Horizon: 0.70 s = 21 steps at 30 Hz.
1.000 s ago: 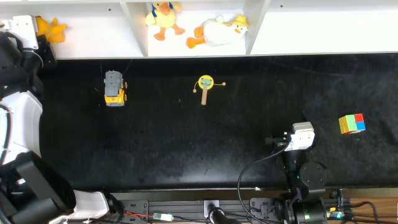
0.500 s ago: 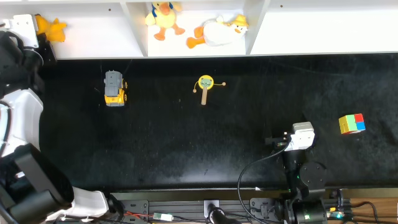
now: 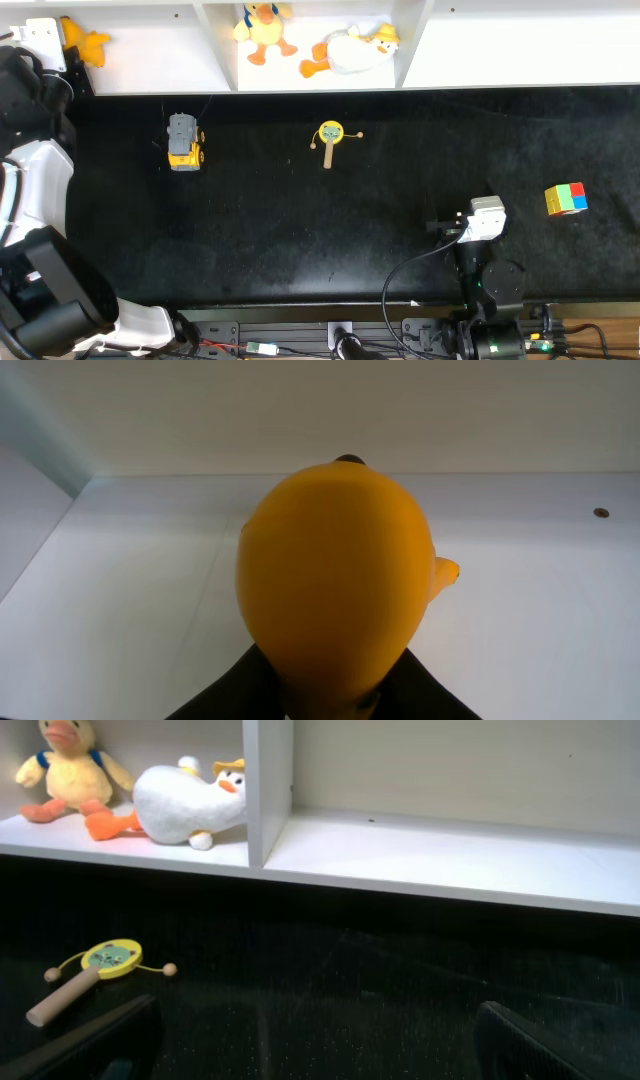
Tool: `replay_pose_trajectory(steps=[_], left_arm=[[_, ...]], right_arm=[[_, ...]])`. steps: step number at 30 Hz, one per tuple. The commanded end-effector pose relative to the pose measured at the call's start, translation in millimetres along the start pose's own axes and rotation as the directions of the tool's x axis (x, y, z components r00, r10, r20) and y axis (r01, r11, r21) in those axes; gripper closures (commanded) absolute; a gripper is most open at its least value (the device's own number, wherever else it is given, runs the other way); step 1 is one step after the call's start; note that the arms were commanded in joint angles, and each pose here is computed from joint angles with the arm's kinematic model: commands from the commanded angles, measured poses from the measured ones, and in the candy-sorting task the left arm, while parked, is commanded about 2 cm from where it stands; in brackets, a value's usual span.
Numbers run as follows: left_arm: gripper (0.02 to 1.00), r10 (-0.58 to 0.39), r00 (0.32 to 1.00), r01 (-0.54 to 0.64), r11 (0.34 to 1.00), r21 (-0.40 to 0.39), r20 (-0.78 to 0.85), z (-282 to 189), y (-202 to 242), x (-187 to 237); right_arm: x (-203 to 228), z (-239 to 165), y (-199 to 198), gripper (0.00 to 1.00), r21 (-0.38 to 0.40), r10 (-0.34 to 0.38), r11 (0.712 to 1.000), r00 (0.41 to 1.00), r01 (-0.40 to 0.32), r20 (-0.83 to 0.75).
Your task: Store Toys
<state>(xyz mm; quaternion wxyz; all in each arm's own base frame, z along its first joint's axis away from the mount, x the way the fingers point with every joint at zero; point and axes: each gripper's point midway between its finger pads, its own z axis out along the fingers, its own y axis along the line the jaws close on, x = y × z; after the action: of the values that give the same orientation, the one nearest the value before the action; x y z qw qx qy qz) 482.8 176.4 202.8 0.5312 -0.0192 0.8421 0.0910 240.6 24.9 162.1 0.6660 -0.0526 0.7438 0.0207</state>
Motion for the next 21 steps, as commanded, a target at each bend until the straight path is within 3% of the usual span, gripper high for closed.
replay_pose_trajectory(steps=[1, 4, 9, 21], left_arm=[[0.652, 0.020, 1.000, -0.020, 1.000, 0.011, 0.007, 6.3, -3.9, -3.5], [0.448, 0.021, 1.000, -0.021, 1.000, 0.010, 0.010, 6.3, -3.8, -4.2], [0.020, 0.024, 0.999, -0.024, 1.000, 0.007, 0.024, 6.3, -3.0, -7.8], [0.020, 0.021, 1.000, -0.022, 1.000, 0.009, 0.013, 4.8, -3.7, -5.9]], right_arm=[[-3.6, -0.9, 1.6, 0.007, -0.008, 0.000, 1.000, 1.000, 0.001, 0.013], [-3.4, -0.9, 1.6, 0.005, -0.008, 0.000, 1.000, 1.000, 0.001, 0.013], [-3.6, -0.9, 1.7, 0.005, -0.008, 0.000, 1.000, 1.000, 0.001, 0.013], [-3.7, -0.9, 1.7, 0.005, -0.008, 0.000, 1.000, 1.000, 0.001, 0.014]])
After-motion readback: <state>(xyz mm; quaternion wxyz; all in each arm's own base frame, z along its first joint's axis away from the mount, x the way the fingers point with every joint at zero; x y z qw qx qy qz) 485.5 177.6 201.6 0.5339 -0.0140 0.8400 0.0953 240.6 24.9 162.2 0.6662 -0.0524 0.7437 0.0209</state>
